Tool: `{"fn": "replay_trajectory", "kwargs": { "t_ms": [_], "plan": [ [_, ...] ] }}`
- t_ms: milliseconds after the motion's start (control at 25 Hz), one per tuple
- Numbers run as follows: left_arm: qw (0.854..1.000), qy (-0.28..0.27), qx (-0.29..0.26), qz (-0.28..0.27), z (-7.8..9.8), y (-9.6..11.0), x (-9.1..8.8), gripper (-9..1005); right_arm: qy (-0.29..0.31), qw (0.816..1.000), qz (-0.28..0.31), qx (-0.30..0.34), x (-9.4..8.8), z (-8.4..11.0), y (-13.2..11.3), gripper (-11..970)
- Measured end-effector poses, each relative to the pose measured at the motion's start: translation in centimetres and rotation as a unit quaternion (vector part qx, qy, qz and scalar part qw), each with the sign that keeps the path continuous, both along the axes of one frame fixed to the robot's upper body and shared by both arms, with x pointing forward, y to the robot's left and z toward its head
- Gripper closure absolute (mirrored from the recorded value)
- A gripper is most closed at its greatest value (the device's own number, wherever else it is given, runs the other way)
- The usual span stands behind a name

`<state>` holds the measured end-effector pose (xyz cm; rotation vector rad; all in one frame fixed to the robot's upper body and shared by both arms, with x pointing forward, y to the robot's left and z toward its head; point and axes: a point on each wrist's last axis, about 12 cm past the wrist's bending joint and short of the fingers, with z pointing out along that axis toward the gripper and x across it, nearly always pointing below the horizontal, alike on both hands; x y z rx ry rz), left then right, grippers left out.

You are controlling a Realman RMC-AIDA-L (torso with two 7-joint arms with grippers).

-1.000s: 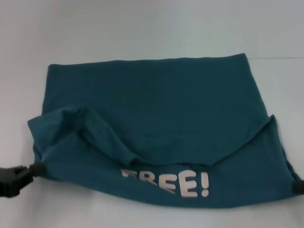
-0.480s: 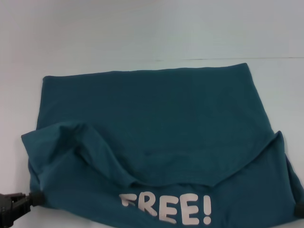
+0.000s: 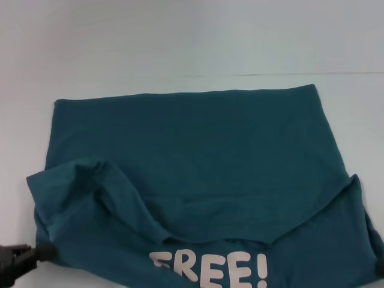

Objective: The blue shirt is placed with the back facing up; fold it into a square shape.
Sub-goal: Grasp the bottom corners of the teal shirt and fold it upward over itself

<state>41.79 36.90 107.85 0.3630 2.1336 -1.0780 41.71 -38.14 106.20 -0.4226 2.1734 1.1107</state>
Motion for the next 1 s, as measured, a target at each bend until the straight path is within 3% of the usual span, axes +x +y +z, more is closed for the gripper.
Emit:
{"fn": "replay_trajectory", "kwargs": {
  "t_ms": [280,440,640,840,1000],
  "plan": [
    [0.999,-0.033,-0.012,0.018,1.7,0.3,3.1,992,-0.033,0.999,-0.02,-0.004,3.6,1.4,0.0,927],
    [0.998,-0.057,-0.021,0.031,3.0,-0.2,7.0,992,-0.049,0.998,-0.039,-0.018,7.4,2.6,0.6,927],
    [0.996,-0.07,-0.017,0.06,3.5,-1.9,12.1,992,-0.073,0.995,-0.056,-0.042,12.3,3.7,2.0,927],
    [0.991,-0.078,-0.002,0.108,3.4,-3.3,15.9,992,-0.098,0.989,-0.076,-0.084,16.8,4.4,3.7,927],
    [0.985,-0.082,0.007,0.154,3.1,-3.9,17.8,991,-0.114,0.98,-0.106,-0.125,19.8,4.6,5.1,926]
  ]
}}
